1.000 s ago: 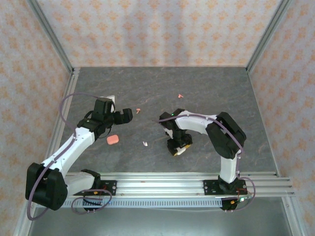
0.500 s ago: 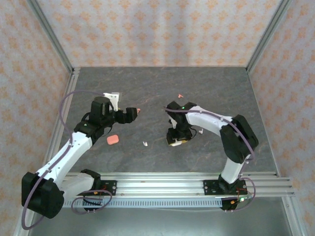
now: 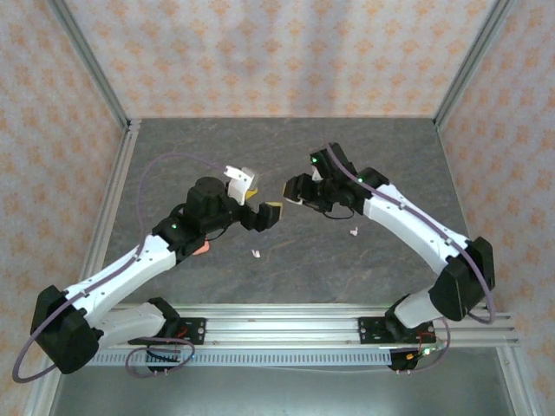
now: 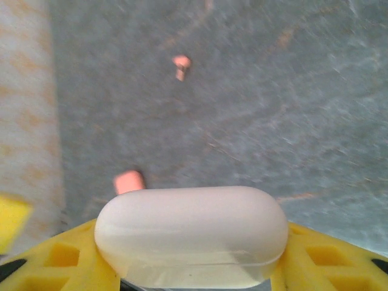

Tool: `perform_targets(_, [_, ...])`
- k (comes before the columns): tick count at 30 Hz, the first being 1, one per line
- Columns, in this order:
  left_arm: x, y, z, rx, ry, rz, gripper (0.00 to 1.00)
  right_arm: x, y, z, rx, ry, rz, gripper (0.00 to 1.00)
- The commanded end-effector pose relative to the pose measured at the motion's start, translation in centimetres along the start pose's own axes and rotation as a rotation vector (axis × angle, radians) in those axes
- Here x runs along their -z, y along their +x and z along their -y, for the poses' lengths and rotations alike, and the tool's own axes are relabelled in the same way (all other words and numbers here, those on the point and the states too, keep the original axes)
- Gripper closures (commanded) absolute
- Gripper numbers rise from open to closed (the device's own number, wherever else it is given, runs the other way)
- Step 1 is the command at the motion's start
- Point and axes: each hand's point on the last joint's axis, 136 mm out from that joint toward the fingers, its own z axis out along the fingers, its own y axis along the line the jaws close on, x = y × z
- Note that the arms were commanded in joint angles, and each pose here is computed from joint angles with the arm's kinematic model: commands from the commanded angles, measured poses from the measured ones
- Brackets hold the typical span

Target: Insert wireless bluetooth earbuds into charging case

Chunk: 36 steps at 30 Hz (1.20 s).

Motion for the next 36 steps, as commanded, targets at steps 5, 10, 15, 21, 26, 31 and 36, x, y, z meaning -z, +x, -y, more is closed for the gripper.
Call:
perform_targets(5, [-0.8, -4.4, 1.3, 0.049, 0.069, 0.218, 0.12, 2.3, -2.2, -4.1, -0.184, -0.225, 0.09, 0.45])
perform_targets(10, [-1.5, -4.6, 1.4, 0.06, 0.081, 0.226, 0.19, 2.9, -2.1, -5.1, -0.204, -0.27, 0.075, 0.45])
perform_targets(15, [-2.2, -4.8, 1.6, 0.079, 0.102, 0.226, 0.24, 4.0, -2.1, -5.9, -0.217, -0.313, 0.078, 0.45])
perform_targets(21, [-3.0, -5.4, 2.0, 0.132, 0.149, 0.253, 0.31, 4.5, -1.7, -6.5, -0.234, -0.357, 0.059, 0.45])
perform_targets(26, [-2.9, -6.4, 2.3, 0.149, 0.165, 0.283, 0.34, 4.4, -1.4, -6.5, -0.235, -0.37, 0.045, 0.45])
perform_targets(31, [-3.0, -6.8, 2.3, 0.151, 0.158, 0.273, 0.52, 4.4, -1.2, -6.6, -0.235, -0.38, 0.036, 0.46])
perform_targets(36, [-3.1, -6.8, 2.4, 0.167, 0.162, 0.268, 0.69, 4.4, -1.1, -6.9, -0.232, -0.401, 0.028, 0.46])
